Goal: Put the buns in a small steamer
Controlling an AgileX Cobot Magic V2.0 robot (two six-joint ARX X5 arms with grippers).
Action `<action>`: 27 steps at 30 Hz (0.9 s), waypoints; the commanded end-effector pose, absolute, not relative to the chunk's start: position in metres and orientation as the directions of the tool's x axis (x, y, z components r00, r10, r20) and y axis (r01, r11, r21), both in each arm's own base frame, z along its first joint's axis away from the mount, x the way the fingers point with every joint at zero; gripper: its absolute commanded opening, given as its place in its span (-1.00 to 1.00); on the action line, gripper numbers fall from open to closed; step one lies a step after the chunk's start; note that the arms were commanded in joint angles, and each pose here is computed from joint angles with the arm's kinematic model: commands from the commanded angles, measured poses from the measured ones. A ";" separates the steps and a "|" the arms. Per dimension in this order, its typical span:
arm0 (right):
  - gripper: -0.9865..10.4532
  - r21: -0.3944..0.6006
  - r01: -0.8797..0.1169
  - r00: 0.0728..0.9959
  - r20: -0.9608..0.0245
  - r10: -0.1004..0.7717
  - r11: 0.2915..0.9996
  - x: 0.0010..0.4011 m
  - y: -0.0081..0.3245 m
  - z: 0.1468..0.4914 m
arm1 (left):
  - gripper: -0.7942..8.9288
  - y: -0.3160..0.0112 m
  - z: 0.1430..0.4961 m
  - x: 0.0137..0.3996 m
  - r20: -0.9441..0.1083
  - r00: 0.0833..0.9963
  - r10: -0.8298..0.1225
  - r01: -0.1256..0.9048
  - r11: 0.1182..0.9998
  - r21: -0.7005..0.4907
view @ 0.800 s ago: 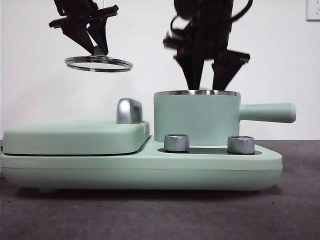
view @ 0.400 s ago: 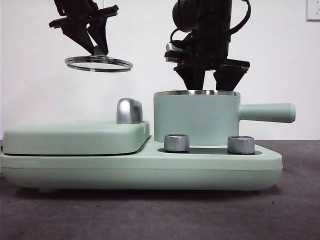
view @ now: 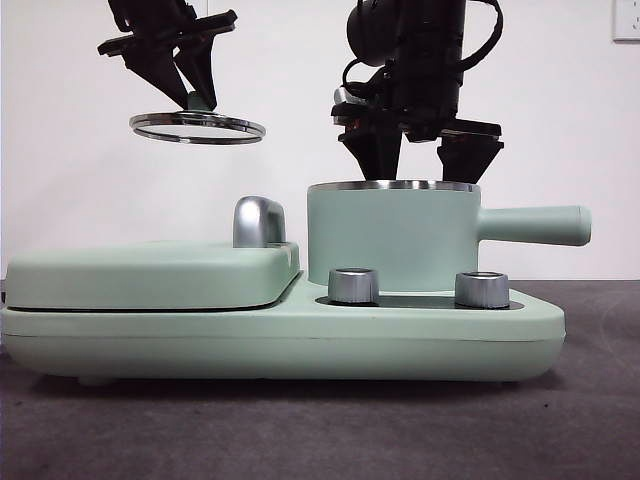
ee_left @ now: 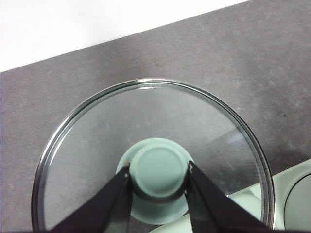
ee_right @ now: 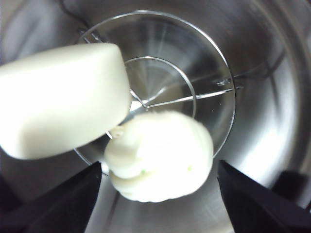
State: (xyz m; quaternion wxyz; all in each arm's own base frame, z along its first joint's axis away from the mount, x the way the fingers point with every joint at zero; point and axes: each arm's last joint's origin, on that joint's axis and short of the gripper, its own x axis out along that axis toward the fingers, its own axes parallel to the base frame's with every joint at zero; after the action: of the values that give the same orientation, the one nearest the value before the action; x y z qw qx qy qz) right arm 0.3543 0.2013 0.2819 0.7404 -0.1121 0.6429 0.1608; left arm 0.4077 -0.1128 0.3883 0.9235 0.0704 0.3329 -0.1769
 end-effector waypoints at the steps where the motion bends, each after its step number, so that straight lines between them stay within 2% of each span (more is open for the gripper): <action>1: -0.16 0.034 -0.385 0.100 -0.992 0.078 0.922 0.355 0.203 0.281 | -0.72 -0.115 0.398 0.410 -0.596 0.747 -0.295 0.376 0.926 0.013; 7: -0.16 0.036 -0.385 0.140 -0.985 0.096 0.922 0.346 0.198 0.301 | -0.72 -0.115 0.398 0.410 -0.596 0.747 -0.295 0.376 0.926 0.013; 11: -0.16 0.002 -0.375 0.182 -0.980 0.076 0.927 0.334 0.190 0.322 | -0.72 -0.115 0.398 0.410 -0.596 0.747 -0.295 0.376 0.926 0.013; 15: -0.16 0.014 -0.376 0.254 -0.960 0.118 0.926 0.316 0.179 0.353 | -0.72 -0.115 0.398 0.410 -0.596 0.746 -0.296 0.376 0.926 0.012; 21: -0.16 0.038 -0.363 0.345 -0.923 0.172 0.931 0.270 0.155 0.394 | -0.72 -0.117 0.398 0.409 -0.599 0.731 -0.327 0.392 0.920 -0.023; 27: -0.16 0.046 -0.340 0.344 -0.923 0.170 0.939 0.212 0.121 0.393 | -0.72 -0.126 0.398 0.406 -0.598 0.715 -0.363 0.427 0.904 -0.039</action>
State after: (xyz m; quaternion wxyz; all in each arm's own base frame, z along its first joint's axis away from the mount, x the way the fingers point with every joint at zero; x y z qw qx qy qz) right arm 0.2204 0.1238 0.3991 0.8381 -0.0700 0.5146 0.1670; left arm 0.4050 -0.1213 0.3882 0.9181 0.0542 0.3351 -0.2048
